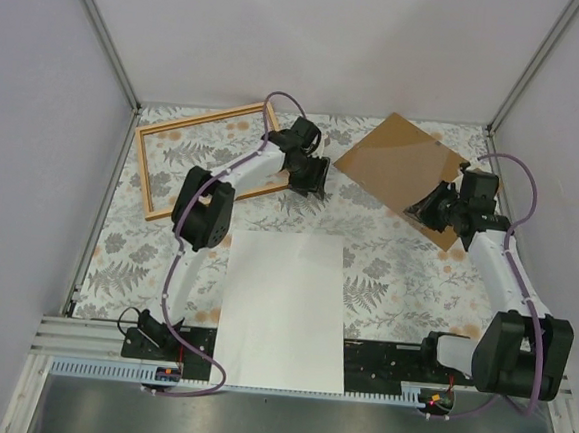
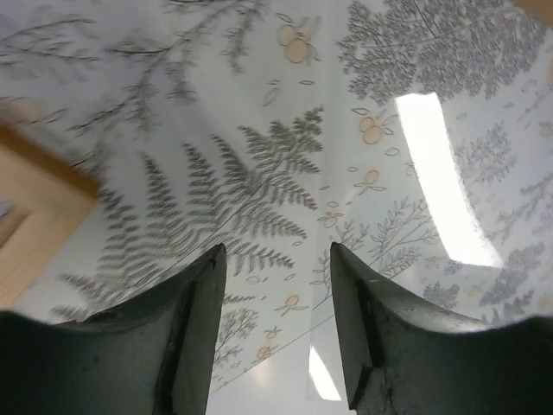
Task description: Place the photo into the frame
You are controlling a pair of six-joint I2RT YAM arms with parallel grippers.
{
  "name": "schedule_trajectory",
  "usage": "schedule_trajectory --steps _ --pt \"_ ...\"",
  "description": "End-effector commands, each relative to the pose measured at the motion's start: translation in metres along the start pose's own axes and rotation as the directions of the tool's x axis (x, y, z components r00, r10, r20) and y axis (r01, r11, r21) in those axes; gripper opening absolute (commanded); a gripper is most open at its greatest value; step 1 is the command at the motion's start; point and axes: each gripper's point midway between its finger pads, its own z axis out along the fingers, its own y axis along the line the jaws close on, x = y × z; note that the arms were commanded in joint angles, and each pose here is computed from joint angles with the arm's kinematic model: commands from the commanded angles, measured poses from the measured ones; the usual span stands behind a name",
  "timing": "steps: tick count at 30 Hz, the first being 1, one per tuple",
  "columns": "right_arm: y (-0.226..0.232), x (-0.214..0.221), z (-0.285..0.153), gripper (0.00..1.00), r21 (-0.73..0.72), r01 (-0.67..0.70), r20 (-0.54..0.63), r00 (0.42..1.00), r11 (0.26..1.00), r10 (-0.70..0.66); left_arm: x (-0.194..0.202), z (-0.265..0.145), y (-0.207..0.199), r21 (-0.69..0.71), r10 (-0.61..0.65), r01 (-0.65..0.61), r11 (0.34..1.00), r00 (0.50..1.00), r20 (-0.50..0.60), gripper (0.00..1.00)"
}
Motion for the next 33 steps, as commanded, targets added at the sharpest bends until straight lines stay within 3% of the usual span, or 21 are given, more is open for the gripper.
schedule_trajectory --steps 1,5,11,15,20,27,32,33 --pt "0.026 -0.035 -0.031 0.0 -0.005 0.093 0.119 0.989 0.996 -0.091 -0.057 -0.092 0.033 -0.244 -0.116 0.195 0.95 0.946 0.303 0.61" --pt "0.049 -0.045 -0.053 0.0 -0.058 0.122 0.163 0.98 0.991 -0.111 -0.073 -0.112 0.084 -0.362 -0.143 0.289 0.886 0.914 0.379 0.71" --pt "0.085 -0.056 -0.093 0.0 -0.135 0.151 0.217 0.969 0.979 -0.119 -0.106 -0.076 0.129 -0.443 -0.132 0.294 0.847 0.924 0.36 0.84" --pt "0.099 -0.055 -0.118 0.0 -0.162 0.175 0.237 0.962 0.971 -0.134 -0.109 -0.054 0.154 -0.47 -0.145 0.334 0.817 0.908 0.393 0.85" --pt "0.101 -0.051 -0.135 0.0 -0.148 0.202 0.257 0.953 0.968 -0.16 -0.116 -0.041 0.153 -0.475 -0.083 0.306 0.825 0.898 0.433 0.83" --pt "0.1 -0.049 -0.139 0.01 -0.142 0.206 0.26 0.952 0.968 -0.165 -0.11 -0.03 0.146 -0.491 -0.047 0.265 0.83 0.91 0.412 0.78" --pt "0.104 -0.051 -0.143 0.01 -0.148 0.212 0.269 0.949 0.966 -0.167 -0.093 -0.01 0.149 -0.527 -0.03 0.222 0.821 0.937 0.348 0.57" --pt "0.105 -0.051 -0.144 0.01 -0.149 0.212 0.269 0.949 0.966 -0.167 -0.09 -0.006 0.151 -0.529 -0.03 0.217 0.82 0.94 0.339 0.49"
